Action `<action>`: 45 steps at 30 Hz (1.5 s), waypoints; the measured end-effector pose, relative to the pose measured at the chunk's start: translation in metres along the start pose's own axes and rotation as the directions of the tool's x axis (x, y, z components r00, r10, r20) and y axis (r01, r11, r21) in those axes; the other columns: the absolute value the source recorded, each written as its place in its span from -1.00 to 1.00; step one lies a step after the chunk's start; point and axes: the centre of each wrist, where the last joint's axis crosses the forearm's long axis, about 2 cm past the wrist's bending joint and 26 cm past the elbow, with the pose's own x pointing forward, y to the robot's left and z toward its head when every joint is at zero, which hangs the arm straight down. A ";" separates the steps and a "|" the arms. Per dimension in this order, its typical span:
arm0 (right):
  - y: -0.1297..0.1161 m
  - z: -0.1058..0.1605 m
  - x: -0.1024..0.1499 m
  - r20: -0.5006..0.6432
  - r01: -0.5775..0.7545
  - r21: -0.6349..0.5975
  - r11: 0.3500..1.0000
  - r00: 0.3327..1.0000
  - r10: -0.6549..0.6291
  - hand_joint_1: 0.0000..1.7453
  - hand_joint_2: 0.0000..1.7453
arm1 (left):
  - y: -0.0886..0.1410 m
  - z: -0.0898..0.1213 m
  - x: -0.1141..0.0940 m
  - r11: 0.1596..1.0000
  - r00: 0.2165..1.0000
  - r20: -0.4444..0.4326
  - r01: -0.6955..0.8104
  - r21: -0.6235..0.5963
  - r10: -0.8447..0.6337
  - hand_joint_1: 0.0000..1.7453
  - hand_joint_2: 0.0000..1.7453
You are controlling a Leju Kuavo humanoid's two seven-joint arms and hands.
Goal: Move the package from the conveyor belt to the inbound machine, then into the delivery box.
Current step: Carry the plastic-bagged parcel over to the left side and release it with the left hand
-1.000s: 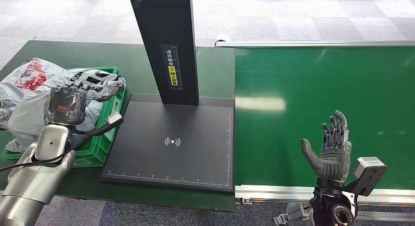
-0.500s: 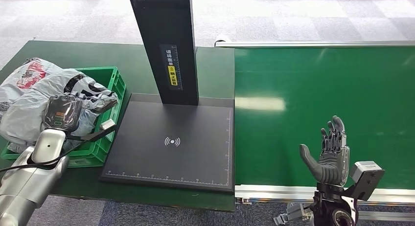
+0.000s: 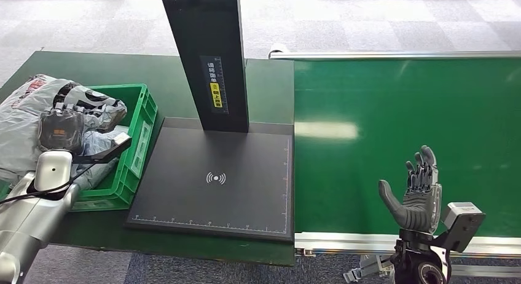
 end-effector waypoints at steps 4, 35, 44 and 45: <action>-0.001 0.002 -0.001 -0.004 -0.001 -0.011 1.000 1.000 0.001 -1.00 1.00 | 0.001 -0.002 -0.002 0.999 0.999 0.005 -0.045 -0.018 0.045 -1.00 1.00; -0.007 0.026 0.003 -0.030 0.009 -0.074 0.997 0.999 -0.011 -1.00 1.00 | 0.023 0.079 0.029 -0.393 -0.449 -0.003 -0.780 -0.487 0.894 -1.00 1.00; -0.007 0.024 0.004 -0.028 0.009 -0.075 0.997 1.000 -0.011 -1.00 1.00 | 0.044 0.098 0.063 -0.518 -0.635 0.052 -0.671 -0.531 0.771 -1.00 1.00; -0.007 0.024 0.004 -0.029 0.009 -0.075 0.997 1.000 -0.011 -1.00 1.00 | 0.048 0.101 0.070 -0.525 -0.648 0.051 -0.658 -0.539 0.760 -1.00 1.00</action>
